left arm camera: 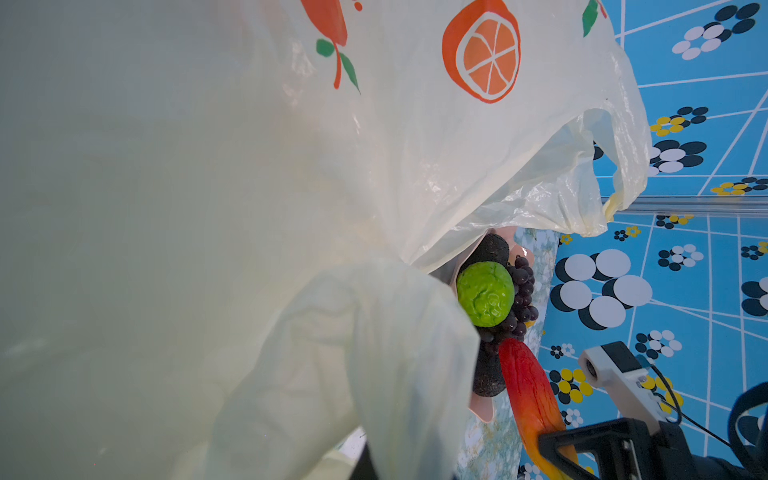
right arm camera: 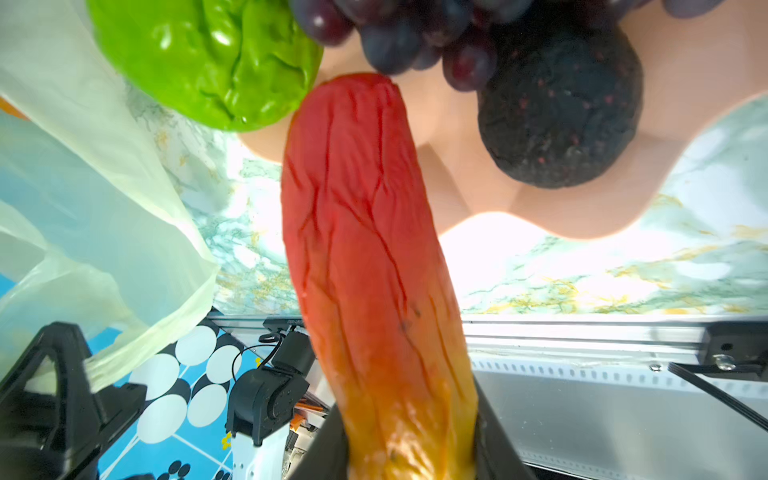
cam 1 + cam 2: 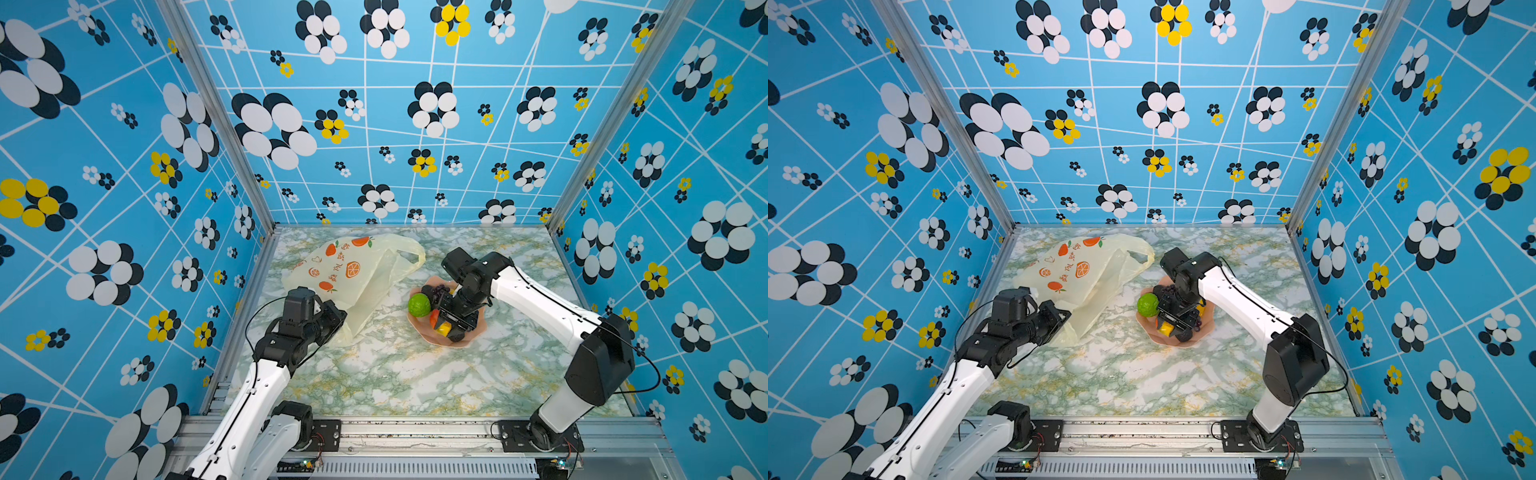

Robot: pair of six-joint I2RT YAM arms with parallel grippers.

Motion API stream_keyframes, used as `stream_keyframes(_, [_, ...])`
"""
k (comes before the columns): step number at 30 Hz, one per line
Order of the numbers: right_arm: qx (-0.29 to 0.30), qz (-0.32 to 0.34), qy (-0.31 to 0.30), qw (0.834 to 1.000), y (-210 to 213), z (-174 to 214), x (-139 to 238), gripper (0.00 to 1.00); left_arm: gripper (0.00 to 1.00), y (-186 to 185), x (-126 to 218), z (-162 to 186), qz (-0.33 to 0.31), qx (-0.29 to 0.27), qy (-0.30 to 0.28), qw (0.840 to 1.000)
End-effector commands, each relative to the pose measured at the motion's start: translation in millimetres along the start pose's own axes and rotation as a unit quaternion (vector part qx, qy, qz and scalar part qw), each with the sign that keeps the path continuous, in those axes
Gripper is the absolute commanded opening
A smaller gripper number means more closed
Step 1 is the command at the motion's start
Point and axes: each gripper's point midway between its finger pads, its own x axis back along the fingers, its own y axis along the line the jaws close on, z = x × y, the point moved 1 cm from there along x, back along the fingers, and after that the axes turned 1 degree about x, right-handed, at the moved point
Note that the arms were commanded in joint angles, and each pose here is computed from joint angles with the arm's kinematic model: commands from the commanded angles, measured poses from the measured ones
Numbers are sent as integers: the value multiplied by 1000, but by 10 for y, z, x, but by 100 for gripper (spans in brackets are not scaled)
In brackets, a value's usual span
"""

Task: Place the fruits into the plastic bag
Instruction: 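Lift the red-yellow papaya out of the bowl with the right gripper, then carry the red-yellow papaya into the bag's mouth with the right gripper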

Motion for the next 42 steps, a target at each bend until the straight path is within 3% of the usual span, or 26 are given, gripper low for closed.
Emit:
stream_keyframes(1, [-3, 7, 18, 1000, -180, 206, 162, 19, 0, -124, 35, -64, 9, -15, -11, 1000])
stream_keyframes(5, [12, -28, -11, 999, -146, 238, 392, 18, 0, -154, 29, -79, 8, -18, -12, 1000])
stream_keyframes(12, [120, -87, -125, 981, 38, 125, 948, 15, 0, -241, 35, -139, 7, -26, -16, 1000])
stream_keyframes(17, [217, -132, -190, 948, 293, 65, 1228, 13, 0, -315, 59, -160, 8, -34, -15, 999])
stream_keyframes(18, [243, -145, -215, 935, 381, 63, 1378, 12, 0, -345, 79, -176, 10, -36, -18, 999])
stream_keyframes(25, [364, -131, -299, 872, 629, -60, 1738, 11, 0, -458, 224, -240, 12, -51, -34, 998])
stream_keyframes(32, [437, -75, -283, 850, 952, -180, 1742, 10, 0, -507, 390, -284, 9, -63, -55, 996])
stream_keyframes(37, [517, -14, -225, 826, 1203, -102, 1465, 10, 0, -504, 457, -284, 9, -64, -65, 996])
stream_keyframes(42, [512, -34, -178, 840, 1458, -83, 1134, 9, 0, -491, 483, -280, 9, -60, -71, 996])
